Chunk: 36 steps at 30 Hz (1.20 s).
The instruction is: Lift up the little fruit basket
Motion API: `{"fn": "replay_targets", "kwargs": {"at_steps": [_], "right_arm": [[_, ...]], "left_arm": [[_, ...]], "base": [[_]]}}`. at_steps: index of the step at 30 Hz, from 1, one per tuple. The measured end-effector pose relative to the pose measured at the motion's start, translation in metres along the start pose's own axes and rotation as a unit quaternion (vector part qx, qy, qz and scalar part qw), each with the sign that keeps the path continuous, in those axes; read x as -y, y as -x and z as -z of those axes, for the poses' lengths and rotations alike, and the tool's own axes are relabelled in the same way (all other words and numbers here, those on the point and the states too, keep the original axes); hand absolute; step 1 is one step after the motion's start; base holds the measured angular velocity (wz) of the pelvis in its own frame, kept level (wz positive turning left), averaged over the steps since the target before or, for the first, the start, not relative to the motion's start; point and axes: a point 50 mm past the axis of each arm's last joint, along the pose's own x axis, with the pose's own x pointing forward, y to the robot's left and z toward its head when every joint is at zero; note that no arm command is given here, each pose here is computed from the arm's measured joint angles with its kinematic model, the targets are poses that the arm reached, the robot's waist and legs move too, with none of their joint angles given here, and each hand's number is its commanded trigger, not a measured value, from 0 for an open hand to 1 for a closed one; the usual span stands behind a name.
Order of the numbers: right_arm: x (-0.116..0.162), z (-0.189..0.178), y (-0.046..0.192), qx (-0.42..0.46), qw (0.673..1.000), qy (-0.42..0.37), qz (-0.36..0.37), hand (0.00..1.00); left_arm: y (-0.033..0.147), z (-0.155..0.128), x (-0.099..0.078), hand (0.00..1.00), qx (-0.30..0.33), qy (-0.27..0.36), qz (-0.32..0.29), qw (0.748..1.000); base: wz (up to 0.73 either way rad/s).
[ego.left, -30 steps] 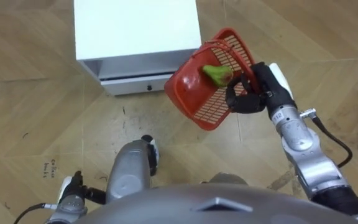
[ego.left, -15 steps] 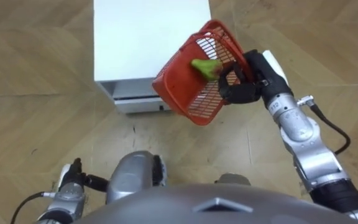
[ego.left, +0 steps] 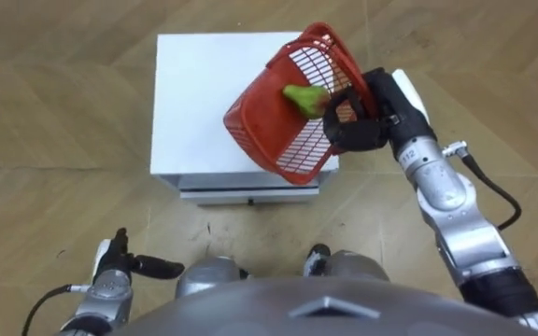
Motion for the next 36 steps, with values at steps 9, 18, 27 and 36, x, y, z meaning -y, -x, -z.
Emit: {"fn": "replay_targets", "kwargs": {"at_steps": [9, 18, 27, 36], "right_arm": [[-0.005, 0.005, -0.006, -0.015, 1.0, -0.009, -0.001, 1.0], [-0.02, 0.016, -0.024, -0.052, 0.998, 0.002, -0.02, 1.0], [-0.016, 0.017, -0.033, -0.061, 0.998, 0.012, -0.002, 1.0], [-0.005, 0.004, -0.052, -0.05, 0.998, 0.016, 0.023, 1.0]], "left_arm": [[0.001, 0.008, 0.0, 0.0, -0.021, -0.01, 0.008, 1.0], [0.003, 0.021, -0.002, 0.0, -0.052, -0.073, 0.017, 0.996], [0.004, 0.027, -0.002, 0.0, -0.071, -0.076, 0.02, 0.994], [0.005, 0.03, -0.001, 0.0, -0.082, -0.077, 0.021, 0.993]], "base": [[0.05], [0.09], [0.13], [0.04]]}}
